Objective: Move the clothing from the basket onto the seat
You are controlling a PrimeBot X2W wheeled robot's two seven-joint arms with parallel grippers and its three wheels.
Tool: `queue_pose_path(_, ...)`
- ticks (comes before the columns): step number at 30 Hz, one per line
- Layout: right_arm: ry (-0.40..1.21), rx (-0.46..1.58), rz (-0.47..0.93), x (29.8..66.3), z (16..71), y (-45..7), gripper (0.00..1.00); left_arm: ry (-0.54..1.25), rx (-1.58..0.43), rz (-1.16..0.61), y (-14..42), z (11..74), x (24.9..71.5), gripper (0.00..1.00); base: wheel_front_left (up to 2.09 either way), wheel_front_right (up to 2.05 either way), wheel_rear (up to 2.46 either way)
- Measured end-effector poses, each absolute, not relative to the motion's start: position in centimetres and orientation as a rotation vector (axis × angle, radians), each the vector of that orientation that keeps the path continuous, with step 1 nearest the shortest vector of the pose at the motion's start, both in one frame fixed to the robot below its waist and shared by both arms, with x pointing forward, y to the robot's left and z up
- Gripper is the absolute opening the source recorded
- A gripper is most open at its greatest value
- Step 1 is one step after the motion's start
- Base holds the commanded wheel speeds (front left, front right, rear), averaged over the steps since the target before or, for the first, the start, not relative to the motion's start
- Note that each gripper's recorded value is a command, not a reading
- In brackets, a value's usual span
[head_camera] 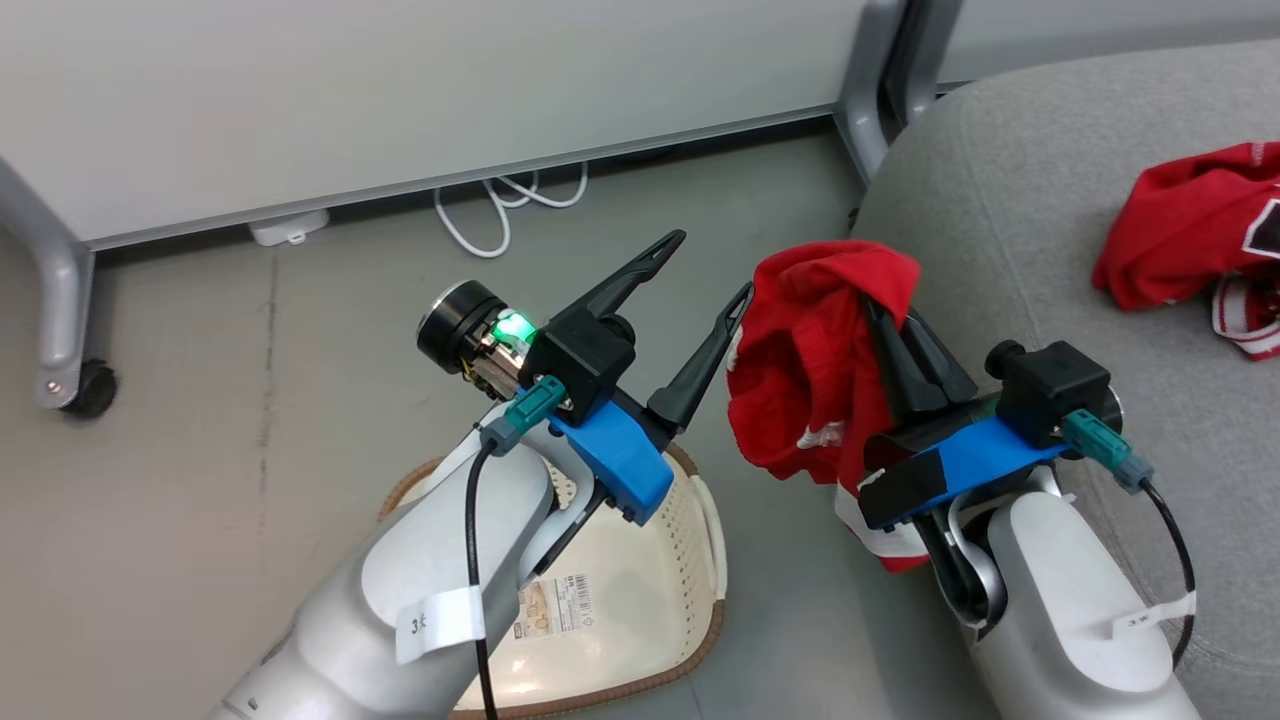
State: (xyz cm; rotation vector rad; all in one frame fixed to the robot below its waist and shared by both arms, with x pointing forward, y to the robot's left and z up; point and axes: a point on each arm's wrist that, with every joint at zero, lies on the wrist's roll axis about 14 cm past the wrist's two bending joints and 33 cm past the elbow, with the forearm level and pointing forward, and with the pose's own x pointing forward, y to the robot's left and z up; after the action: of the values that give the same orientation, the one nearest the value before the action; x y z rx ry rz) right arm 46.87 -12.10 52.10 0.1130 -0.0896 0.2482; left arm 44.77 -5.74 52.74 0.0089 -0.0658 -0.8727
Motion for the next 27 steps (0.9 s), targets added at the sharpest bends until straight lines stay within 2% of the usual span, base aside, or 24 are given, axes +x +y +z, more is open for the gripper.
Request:
queue_pose_path(9, -0.110, 0.076, 0.063, 44.6, 52.2, -19.0, 0.00, -0.040, -0.016, -1.022, -10.7, 51.1, 43.3, 1.00, 0.00, 0.00, 0.00)
queue_pose_path(17, -0.113, 0.054, -0.118, 41.0, 52.0, -25.0, 0.00, -0.019, -0.032, -1.154, -14.6, 50.0, 40.8, 1.00, 0.00, 0.00, 0.00)
queue_pose_path(22, -0.099, 0.044, -0.188, 39.0, 51.6, -27.0, 0.00, -0.005, -0.038, -1.206, -16.0, 49.5, 39.4, 1.00, 0.00, 0.00, 0.00)
queue_pose_path(27, -0.108, 0.040, -0.207, 38.4, 51.9, -27.6, 0.00, -0.002, -0.044, -1.217, -16.3, 49.5, 39.2, 1.00, 0.00, 0.00, 0.00)
